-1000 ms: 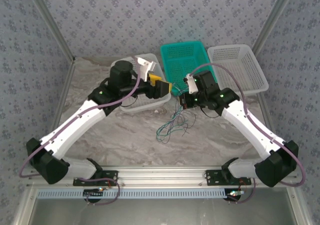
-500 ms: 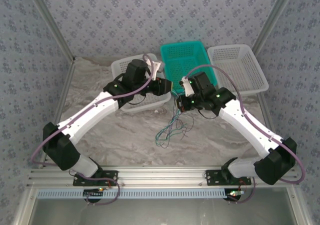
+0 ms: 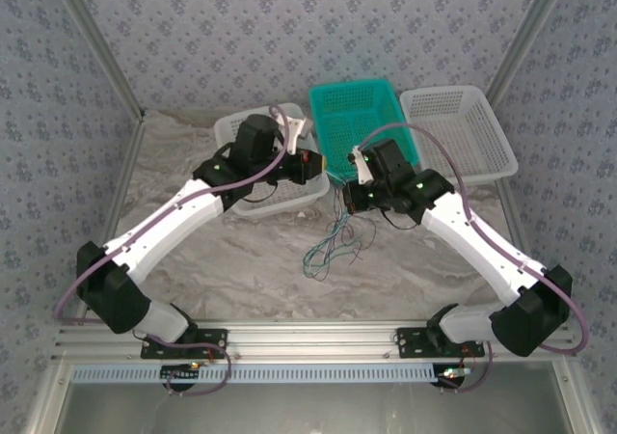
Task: Untangle the cables
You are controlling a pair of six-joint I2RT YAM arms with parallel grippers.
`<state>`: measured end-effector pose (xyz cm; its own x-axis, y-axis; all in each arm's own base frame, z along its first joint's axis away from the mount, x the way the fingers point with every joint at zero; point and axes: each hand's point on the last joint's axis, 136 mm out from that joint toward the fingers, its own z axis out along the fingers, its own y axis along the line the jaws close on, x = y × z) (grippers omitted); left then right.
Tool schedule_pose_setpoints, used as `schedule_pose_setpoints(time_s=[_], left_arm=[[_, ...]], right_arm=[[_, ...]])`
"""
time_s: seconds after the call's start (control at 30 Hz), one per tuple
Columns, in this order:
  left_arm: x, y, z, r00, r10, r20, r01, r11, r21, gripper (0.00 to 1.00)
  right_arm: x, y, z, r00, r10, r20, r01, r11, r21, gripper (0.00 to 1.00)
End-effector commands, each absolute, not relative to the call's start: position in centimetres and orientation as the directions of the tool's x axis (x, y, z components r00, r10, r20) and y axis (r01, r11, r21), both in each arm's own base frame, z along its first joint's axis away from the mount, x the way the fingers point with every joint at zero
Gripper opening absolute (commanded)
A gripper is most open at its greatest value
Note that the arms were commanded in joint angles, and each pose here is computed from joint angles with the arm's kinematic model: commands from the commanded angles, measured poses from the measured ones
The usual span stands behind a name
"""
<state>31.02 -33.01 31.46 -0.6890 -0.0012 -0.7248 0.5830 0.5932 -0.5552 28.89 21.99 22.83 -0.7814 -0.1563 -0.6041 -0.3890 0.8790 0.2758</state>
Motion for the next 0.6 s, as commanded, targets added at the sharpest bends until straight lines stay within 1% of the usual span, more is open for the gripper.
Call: schedule_pose_setpoints(time_s=[0.0,0.1,0.2,0.3,0.37,0.43,0.57], left_arm=[[31.6,-29.7,37.9,-0.612,-0.155,-0.775,0.6,0.548,-0.583,0.0],[31.3,-27.9,39.9,-0.575,-0.183,-0.798,0.611,0.553,-0.567,0.0],[30.6,-27.1,41.0,-0.548,-0.177,-0.817,0.626,0.56,-0.542,0.0],[30.3,-26.5,41.4,-0.533,-0.18,-0.827,0.625,0.575,-0.528,0.0],[30.2,-26.3,41.6,-0.529,-0.182,-0.829,0.624,0.578,-0.525,0.0],[30.1,-26.5,41.6,-0.529,-0.176,-0.83,0.635,0.567,-0.525,0.0],[30.1,-28.2,39.6,-0.602,-0.133,-0.788,0.635,0.518,-0.573,0.0]], right_arm=[[28.6,17.7,17.8,-0.848,-0.149,-0.509,-0.244,0.961,0.126,0.07],[28.1,15.3,14.0,-0.894,-0.105,-0.436,-0.147,0.987,0.064,0.07],[27.7,14.1,10.9,-0.922,-0.06,-0.382,-0.09,0.994,0.059,0.07],[27.3,13.2,9.0,-0.939,-0.025,-0.342,-0.044,0.998,0.049,0.08],[27.1,12.9,8.3,-0.946,-0.017,-0.323,-0.033,0.998,0.044,0.06],[27.1,13.3,8.4,-0.945,-0.025,-0.327,-0.049,0.997,0.065,0.01],[27.5,15.3,10.3,-0.92,-0.029,-0.391,-0.109,0.977,0.182,0.0]])
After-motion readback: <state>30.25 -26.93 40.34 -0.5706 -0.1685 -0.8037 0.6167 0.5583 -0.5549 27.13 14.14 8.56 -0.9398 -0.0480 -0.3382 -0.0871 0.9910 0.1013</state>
